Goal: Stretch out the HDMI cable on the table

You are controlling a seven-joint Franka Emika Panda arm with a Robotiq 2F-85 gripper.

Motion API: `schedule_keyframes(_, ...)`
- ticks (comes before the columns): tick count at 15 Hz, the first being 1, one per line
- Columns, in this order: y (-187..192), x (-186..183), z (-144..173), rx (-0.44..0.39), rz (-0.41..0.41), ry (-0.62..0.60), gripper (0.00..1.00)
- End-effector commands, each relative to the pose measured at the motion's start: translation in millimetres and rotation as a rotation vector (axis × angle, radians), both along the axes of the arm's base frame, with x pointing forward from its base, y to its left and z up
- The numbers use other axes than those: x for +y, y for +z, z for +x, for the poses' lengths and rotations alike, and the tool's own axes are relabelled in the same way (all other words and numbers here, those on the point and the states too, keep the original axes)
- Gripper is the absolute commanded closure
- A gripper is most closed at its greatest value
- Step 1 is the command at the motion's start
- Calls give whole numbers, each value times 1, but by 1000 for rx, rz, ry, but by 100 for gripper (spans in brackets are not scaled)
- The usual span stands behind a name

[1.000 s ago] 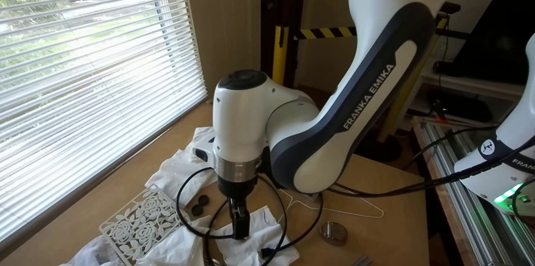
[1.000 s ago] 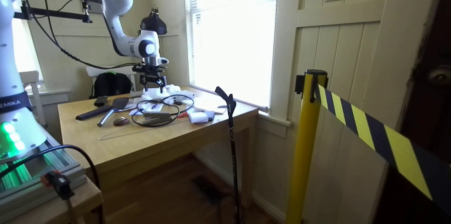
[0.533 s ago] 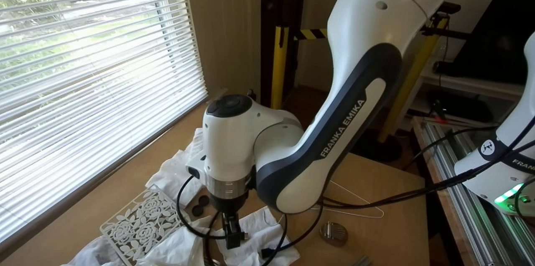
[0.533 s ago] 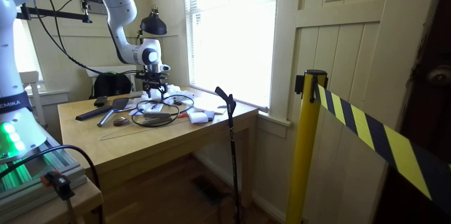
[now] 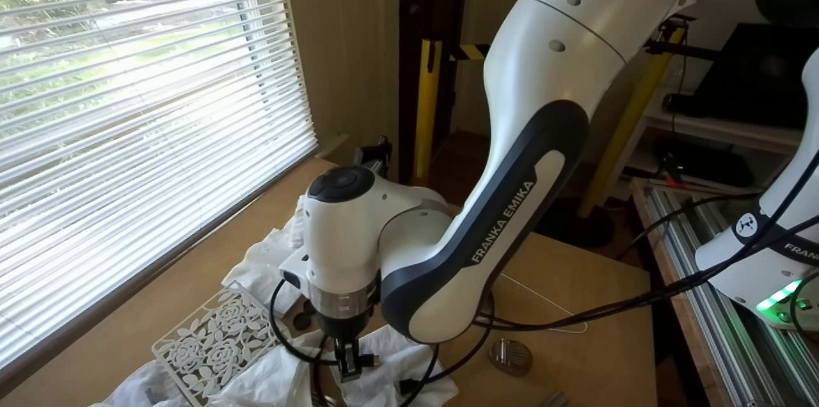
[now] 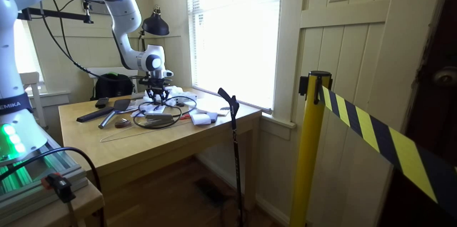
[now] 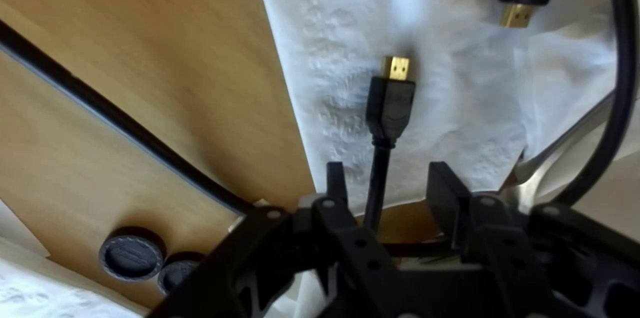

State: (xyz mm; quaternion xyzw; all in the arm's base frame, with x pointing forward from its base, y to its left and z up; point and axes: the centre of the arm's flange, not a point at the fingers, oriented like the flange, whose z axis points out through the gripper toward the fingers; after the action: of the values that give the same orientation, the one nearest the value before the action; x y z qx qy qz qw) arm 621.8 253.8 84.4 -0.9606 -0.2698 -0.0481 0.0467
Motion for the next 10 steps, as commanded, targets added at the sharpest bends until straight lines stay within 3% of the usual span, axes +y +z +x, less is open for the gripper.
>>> schedule_keyframes(1,-10,6,13,6,-19,20,57)
schedule_keyframes(6,-10,5,16,11,-23,17,96)
schedule_keyframes(7,-8,4,16,11,-22,16,100)
schedule_keyframes(10,13,2,13,-10,13,7,98)
